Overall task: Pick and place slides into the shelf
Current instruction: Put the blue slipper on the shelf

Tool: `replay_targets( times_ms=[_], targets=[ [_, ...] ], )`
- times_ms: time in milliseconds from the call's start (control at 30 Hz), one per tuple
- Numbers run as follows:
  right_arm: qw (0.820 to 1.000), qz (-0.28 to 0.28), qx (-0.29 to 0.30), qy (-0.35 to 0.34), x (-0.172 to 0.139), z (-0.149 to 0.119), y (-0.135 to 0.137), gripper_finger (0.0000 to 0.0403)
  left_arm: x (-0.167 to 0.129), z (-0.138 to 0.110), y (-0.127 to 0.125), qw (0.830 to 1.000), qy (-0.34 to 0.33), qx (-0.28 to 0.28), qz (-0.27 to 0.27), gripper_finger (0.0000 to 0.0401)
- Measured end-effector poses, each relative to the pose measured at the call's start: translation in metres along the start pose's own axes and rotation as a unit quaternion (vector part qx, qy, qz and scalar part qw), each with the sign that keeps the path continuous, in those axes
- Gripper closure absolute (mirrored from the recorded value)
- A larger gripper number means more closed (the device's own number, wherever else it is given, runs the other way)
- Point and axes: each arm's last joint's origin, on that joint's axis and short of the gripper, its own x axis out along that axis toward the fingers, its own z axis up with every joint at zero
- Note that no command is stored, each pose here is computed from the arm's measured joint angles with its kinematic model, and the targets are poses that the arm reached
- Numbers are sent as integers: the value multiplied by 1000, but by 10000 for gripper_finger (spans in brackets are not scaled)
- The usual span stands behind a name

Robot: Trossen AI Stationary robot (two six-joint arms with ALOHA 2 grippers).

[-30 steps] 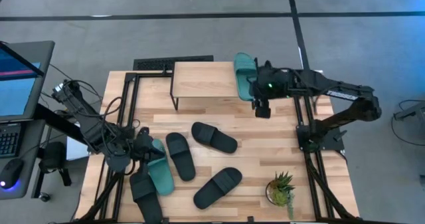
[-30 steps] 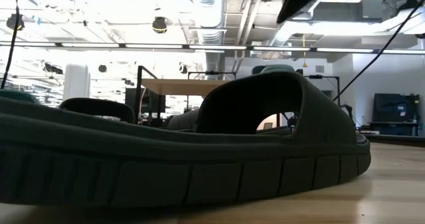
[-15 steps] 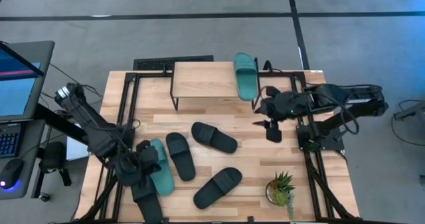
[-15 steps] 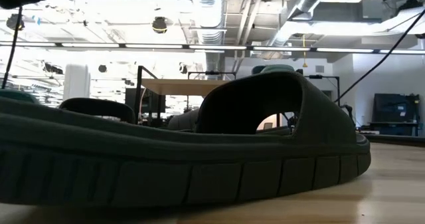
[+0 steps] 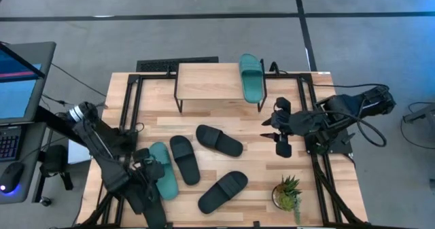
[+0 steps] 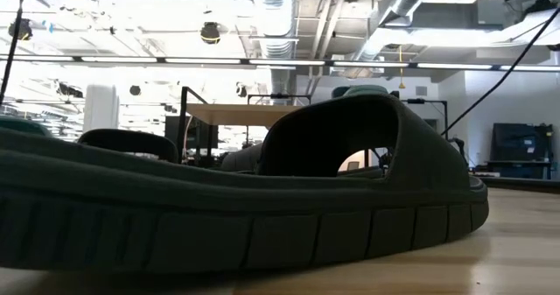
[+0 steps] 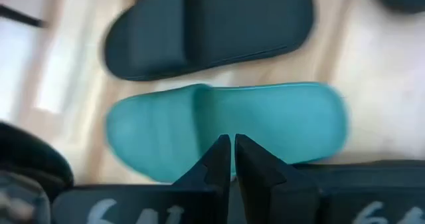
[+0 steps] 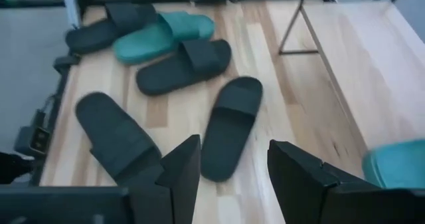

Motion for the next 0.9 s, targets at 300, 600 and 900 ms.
replay_targets(
  times_ms=[300, 600, 900],
  targets=[
    [999, 31, -14, -33, -6, 2, 17, 242, 18, -1, -25, 999, 8, 5, 53, 387],
    [999, 36, -21, -29, -7, 0, 20, 242, 17, -2, -25, 998, 28, -31, 55, 333],
    [999, 23, -20, -34, -7, 1, 19, 242, 19, -2, -21, 996, 1, -26, 81, 266]
  ],
)
